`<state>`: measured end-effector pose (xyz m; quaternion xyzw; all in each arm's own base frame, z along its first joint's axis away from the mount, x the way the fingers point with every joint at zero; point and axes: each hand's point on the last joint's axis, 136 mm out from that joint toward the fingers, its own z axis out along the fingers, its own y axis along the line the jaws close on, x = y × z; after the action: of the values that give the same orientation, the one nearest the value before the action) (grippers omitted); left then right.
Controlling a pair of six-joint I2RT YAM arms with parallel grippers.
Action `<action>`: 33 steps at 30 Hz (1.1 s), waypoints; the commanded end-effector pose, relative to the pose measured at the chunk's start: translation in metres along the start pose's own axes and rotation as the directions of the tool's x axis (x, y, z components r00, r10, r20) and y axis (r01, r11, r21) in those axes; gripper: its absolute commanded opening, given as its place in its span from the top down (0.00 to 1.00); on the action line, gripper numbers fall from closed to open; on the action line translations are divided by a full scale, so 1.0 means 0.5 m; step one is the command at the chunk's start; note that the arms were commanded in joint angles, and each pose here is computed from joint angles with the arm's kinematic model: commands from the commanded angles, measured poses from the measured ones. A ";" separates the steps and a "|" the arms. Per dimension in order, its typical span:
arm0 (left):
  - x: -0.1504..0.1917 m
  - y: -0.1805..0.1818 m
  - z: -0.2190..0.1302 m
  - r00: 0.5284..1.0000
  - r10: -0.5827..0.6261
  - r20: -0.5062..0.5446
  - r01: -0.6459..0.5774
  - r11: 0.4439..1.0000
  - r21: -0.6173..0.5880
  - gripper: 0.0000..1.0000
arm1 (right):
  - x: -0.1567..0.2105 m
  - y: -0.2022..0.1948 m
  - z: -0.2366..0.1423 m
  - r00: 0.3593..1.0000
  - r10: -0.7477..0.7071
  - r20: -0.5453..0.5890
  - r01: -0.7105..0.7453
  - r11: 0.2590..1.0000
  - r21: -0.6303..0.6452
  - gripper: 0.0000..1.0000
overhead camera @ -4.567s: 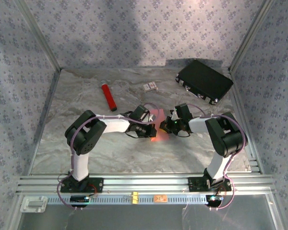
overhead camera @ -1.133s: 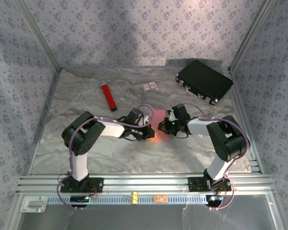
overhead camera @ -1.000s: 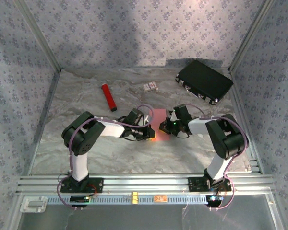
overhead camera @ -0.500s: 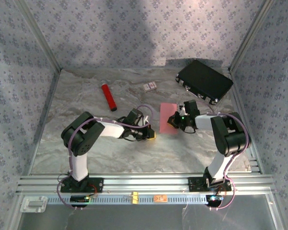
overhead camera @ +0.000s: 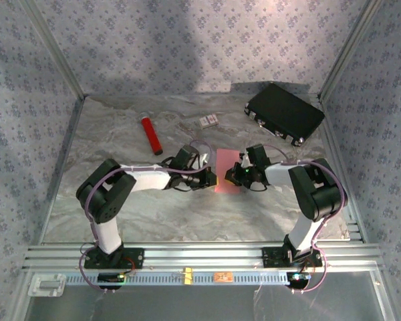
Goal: Fold a paper plane with a square sheet of paper (pick it up from the middle)
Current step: Fold the triangle a second time at the center of the table.
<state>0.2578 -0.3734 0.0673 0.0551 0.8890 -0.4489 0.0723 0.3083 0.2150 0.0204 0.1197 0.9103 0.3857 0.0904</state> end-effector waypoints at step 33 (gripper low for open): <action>0.101 0.160 0.067 0.979 -0.128 -0.156 0.083 0.959 -0.271 1.00 | -0.033 0.026 -0.028 0.999 -0.012 0.043 0.014 1.000 -0.027 0.95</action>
<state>0.2494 -0.3846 0.0200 0.0664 0.9126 -0.4026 0.0251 0.3197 0.2052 0.0335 0.1349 0.9032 0.3928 0.1090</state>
